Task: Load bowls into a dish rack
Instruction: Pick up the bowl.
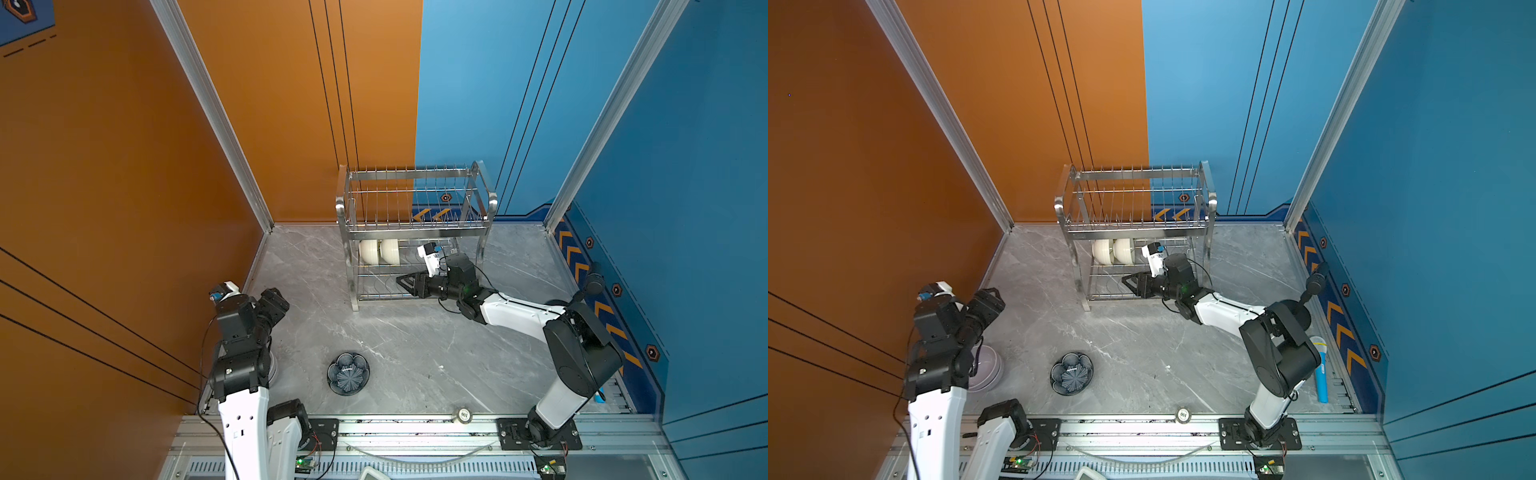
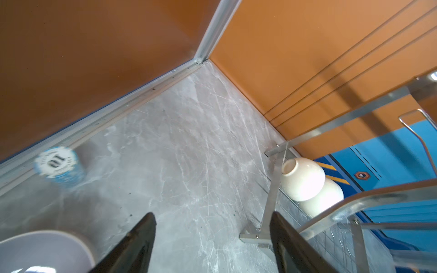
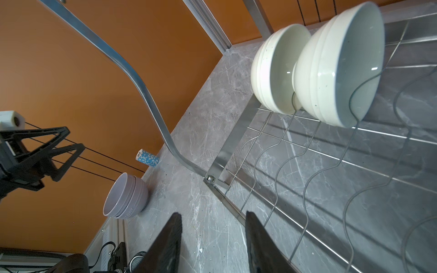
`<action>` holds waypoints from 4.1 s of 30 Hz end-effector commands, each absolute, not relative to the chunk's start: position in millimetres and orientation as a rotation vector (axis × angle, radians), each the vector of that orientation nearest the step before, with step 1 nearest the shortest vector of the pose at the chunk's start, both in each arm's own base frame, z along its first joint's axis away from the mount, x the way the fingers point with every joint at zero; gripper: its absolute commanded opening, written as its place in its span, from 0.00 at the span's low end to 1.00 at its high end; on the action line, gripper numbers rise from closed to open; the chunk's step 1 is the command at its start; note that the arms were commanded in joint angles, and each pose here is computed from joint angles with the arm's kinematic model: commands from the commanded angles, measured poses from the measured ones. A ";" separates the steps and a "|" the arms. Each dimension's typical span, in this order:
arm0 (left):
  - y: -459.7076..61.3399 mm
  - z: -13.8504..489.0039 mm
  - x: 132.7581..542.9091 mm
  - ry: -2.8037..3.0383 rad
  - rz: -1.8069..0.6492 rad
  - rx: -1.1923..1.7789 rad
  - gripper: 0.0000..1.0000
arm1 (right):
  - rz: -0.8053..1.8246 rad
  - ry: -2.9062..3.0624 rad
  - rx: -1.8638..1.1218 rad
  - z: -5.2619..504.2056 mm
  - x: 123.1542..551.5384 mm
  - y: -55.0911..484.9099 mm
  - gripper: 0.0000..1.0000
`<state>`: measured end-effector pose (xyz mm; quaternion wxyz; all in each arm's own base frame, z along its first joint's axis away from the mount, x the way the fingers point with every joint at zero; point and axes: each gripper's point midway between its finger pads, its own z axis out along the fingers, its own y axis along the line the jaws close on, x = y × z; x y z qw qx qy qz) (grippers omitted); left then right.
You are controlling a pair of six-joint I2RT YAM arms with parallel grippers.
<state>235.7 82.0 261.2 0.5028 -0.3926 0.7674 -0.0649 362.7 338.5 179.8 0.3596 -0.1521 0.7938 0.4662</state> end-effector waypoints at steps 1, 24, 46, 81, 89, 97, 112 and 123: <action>99.8 238.0 182.6 1.960 0.077 -1.172 0.72 | 1.145 2.074 -0.421 181.1 355.8 335.5 0.45; 125.3 170.1 95.3 2.002 0.376 -1.848 0.68 | 1.125 2.161 -0.454 159.8 348.7 340.2 0.45; 126.5 116.7 80.0 1.941 0.239 -2.174 0.64 | 1.129 2.170 -0.456 151.3 344.8 335.4 0.45; 136.4 92.4 87.9 1.958 0.248 -2.193 0.36 | 1.132 2.185 -0.423 142.1 350.0 333.3 0.45; 137.4 89.5 88.5 1.960 0.251 -2.197 0.31 | 1.133 2.184 -0.417 143.2 351.0 333.2 0.45; 138.3 85.4 89.1 1.969 0.254 -2.202 0.30 | 1.138 2.184 -0.415 143.0 352.0 335.2 0.45; 142.6 94.8 97.2 1.977 0.230 -2.139 0.06 | 1.147 2.180 -0.414 146.2 355.3 338.9 0.45; 141.7 128.1 104.2 1.916 0.175 -2.063 0.00 | 1.152 2.182 -0.416 144.9 355.4 341.8 0.44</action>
